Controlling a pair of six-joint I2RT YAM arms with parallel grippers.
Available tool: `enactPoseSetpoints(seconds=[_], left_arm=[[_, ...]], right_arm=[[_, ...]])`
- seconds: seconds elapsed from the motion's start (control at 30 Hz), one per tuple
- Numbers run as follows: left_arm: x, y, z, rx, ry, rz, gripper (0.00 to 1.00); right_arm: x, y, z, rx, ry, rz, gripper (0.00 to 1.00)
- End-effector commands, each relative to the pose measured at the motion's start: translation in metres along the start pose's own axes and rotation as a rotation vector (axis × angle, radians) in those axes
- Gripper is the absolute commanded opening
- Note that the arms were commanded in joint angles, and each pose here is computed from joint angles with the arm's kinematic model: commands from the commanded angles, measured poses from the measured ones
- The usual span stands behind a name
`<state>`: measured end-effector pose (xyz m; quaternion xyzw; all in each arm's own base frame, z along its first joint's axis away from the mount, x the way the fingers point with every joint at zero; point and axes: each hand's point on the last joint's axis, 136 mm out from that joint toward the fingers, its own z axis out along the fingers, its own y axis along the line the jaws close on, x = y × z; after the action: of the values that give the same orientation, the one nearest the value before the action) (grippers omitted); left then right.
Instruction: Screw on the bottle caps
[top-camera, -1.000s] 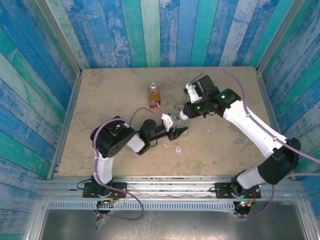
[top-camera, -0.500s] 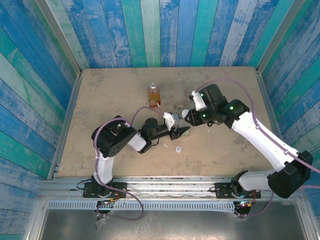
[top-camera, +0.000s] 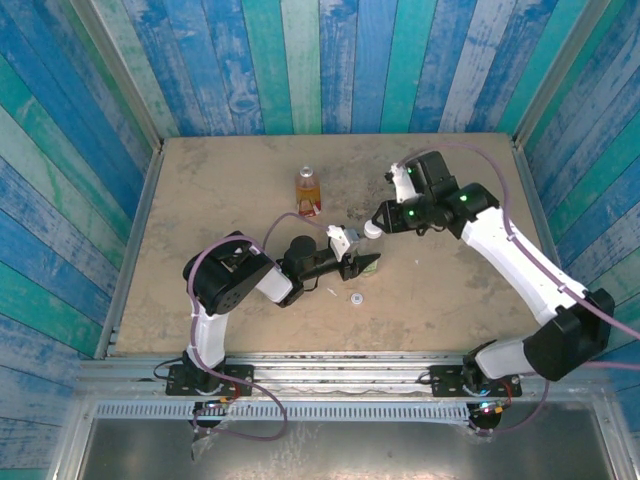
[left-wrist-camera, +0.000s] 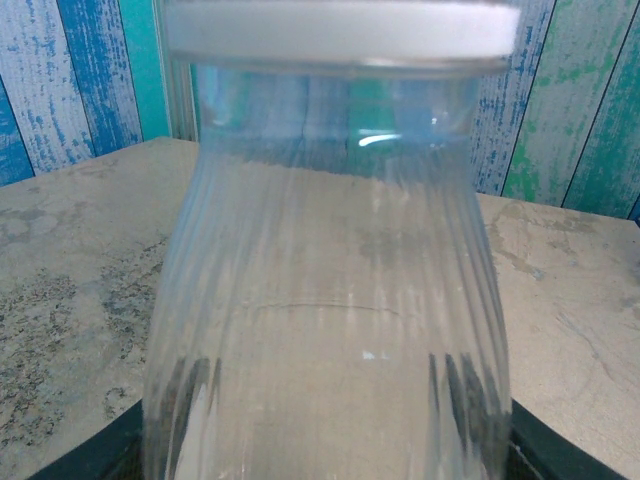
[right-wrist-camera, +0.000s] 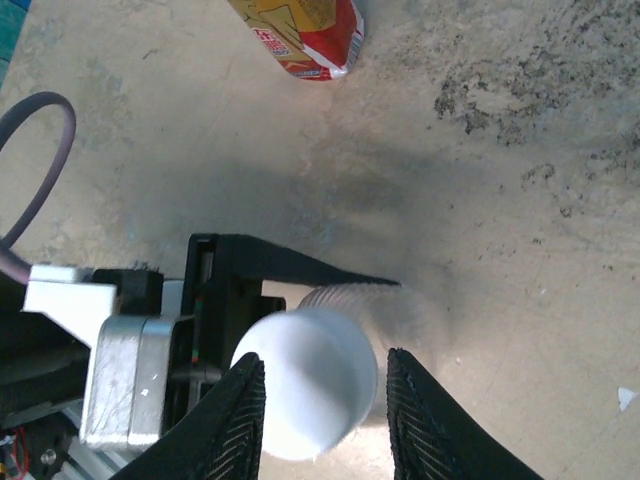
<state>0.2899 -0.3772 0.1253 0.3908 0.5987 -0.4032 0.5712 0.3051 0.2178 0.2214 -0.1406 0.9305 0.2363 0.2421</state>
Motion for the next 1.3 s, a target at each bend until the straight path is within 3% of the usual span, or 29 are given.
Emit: enactPoseSetpoints(seconds=[0.0, 0.4, 0.53, 0.73, 0.97, 1.27], left_arm=[[0.043, -0.004, -0.004, 0.008, 0.119, -0.052, 0.52], [0.043, -0.005, -0.003, 0.015, 0.117, -0.054, 0.52], [0.044, -0.006, -0.002, 0.025, 0.120, -0.051, 0.52], [0.043, -0.008, -0.002, 0.035, 0.119, -0.050, 0.52], [0.041, -0.007, -0.005, 0.022, 0.115, -0.049, 0.51], [0.041, -0.006, -0.005, 0.015, 0.117, -0.056, 0.51]], right_arm=[[-0.001, 0.006, 0.002, -0.041, 0.020, -0.019, 0.32], [0.053, 0.021, -0.013, -0.171, 0.062, 0.053, 0.21], [0.041, 0.016, -0.026, -0.124, -0.014, 0.040, 0.21], [0.003, 0.005, -0.027, -0.092, -0.100, 0.035, 0.29], [-0.008, 0.006, -0.001, -0.146, -0.012, 0.003, 0.29], [0.043, 0.011, -0.001, -0.224, 0.070, 0.057, 0.19]])
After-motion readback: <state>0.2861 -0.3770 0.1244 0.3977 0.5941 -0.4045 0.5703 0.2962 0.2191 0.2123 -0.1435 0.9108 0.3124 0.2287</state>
